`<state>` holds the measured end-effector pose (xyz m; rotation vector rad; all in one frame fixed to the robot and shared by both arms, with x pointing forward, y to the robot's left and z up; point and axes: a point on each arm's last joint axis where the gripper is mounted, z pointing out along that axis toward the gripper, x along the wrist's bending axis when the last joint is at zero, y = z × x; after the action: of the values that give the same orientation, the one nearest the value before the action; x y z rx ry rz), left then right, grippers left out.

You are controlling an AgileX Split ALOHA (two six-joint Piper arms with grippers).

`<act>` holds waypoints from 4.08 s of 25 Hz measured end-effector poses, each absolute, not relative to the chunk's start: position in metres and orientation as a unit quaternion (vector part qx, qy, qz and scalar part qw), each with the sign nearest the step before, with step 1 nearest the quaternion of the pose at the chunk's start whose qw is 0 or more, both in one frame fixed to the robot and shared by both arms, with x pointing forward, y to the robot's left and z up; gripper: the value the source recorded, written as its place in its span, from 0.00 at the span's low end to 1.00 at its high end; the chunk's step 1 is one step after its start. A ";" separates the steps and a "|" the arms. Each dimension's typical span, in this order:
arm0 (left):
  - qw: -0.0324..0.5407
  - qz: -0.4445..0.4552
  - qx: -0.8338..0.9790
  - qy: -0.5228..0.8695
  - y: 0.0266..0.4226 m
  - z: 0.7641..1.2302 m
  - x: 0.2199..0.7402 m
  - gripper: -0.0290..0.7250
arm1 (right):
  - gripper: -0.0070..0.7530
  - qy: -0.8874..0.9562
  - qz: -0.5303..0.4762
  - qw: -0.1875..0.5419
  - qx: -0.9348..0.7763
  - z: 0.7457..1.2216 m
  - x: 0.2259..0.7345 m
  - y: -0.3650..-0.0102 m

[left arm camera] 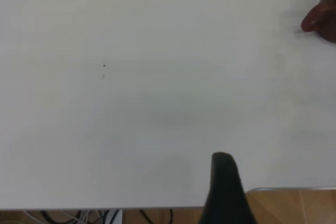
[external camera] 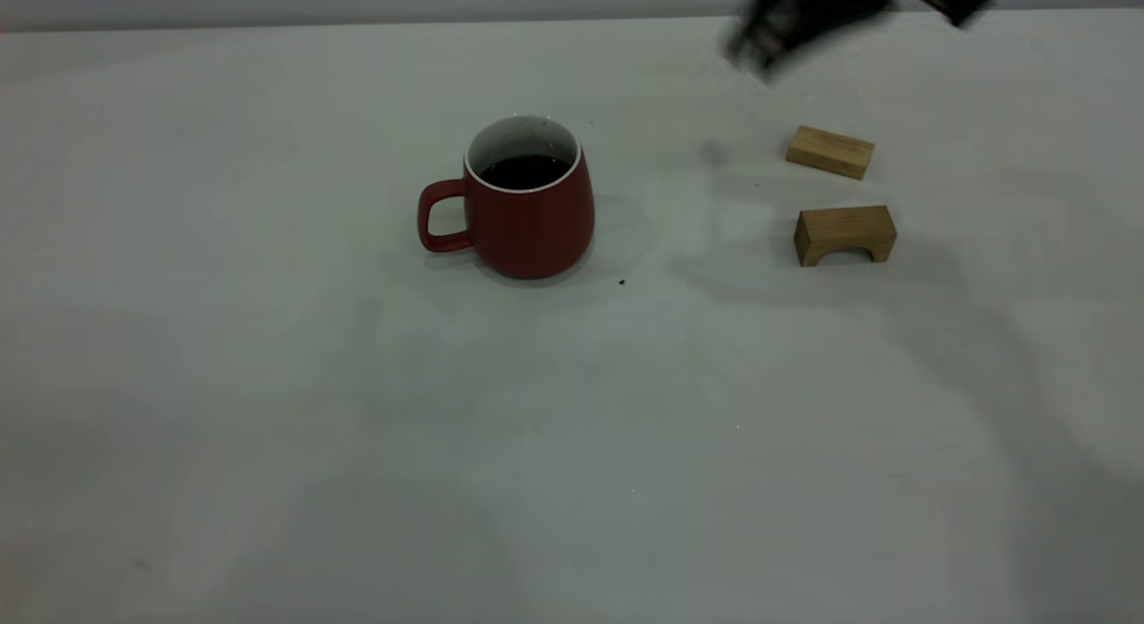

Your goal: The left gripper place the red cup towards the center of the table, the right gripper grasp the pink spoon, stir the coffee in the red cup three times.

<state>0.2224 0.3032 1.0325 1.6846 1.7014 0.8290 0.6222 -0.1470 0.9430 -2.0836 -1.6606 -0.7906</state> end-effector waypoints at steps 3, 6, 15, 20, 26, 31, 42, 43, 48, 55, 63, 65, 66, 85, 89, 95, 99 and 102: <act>0.298 0.313 0.636 0.639 0.303 1.033 0.222 0.83 | 0.19 -0.457 -0.339 0.288 -0.770 0.962 0.626 -0.130; 0.298 0.313 0.636 0.639 0.303 1.033 0.222 0.83 | 0.19 -0.346 -0.360 0.372 -0.783 0.970 0.629 -0.112; 0.299 0.312 0.634 0.641 0.303 1.033 0.222 0.83 | 0.19 -0.005 -0.193 0.546 -0.815 0.951 0.633 -0.055; 0.298 0.313 0.636 0.639 0.303 1.033 0.222 0.83 | 0.19 0.071 -0.137 0.555 -0.817 0.930 0.641 -0.049; 0.299 0.312 0.634 0.641 0.303 1.033 0.222 0.83 | 0.19 0.095 -0.117 0.534 -0.832 0.876 0.659 -0.042; 0.299 0.312 0.634 0.641 0.303 1.033 0.222 0.83 | 0.19 0.099 -0.113 0.530 -0.835 0.842 0.674 -0.036; 0.299 0.312 0.634 0.641 0.303 1.033 0.222 0.83 | 0.19 0.122 -0.085 0.530 -0.835 0.834 0.688 -0.052; 0.299 0.312 0.634 0.641 0.303 1.033 0.222 0.83 | 0.19 0.128 -0.075 0.534 -0.833 0.834 0.686 -0.048; 0.299 0.312 0.634 0.641 0.303 1.033 0.222 0.83 | 0.19 0.120 -0.079 0.533 -0.834 0.834 0.678 -0.029; 0.299 0.312 0.634 0.641 0.303 1.033 0.222 0.83 | 0.19 0.109 -0.061 0.519 -0.846 0.831 0.687 -0.059; 0.299 0.312 0.634 0.641 0.303 1.033 0.222 0.83 | 0.19 0.155 -0.026 0.542 -0.825 0.836 0.677 -0.034; 0.299 0.312 0.634 0.641 0.303 1.033 0.222 0.83 | 0.19 0.167 -0.028 0.549 -0.819 0.838 0.679 -0.033; 0.299 0.312 0.634 0.641 0.303 1.033 0.222 0.83 | 0.19 0.167 -0.030 0.548 -0.819 0.838 0.680 -0.036; 0.298 0.313 0.636 0.639 0.303 1.033 0.222 0.83 | 0.22 -0.015 -0.067 0.502 -0.862 0.830 0.676 -0.056; 0.299 0.312 0.634 0.641 0.303 1.033 0.222 0.83 | 0.42 -0.129 -0.111 0.466 -0.868 0.832 0.675 -0.062; 0.299 0.312 0.634 0.641 0.303 1.033 0.222 0.83 | 0.80 -0.331 -0.162 0.416 -0.831 0.892 0.666 -0.066; 0.299 0.312 0.634 0.641 0.303 1.033 0.222 0.83 | 0.85 -0.453 -0.167 0.342 -0.806 0.946 0.651 -0.079; 0.299 0.312 0.634 0.641 0.303 1.033 0.222 0.83 | 0.80 -0.539 -0.150 0.269 -0.784 0.990 0.634 -0.095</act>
<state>0.2224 0.3032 1.0325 1.6846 1.7014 0.8290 0.6341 -0.0953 0.9900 -2.1133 -1.4522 -0.4045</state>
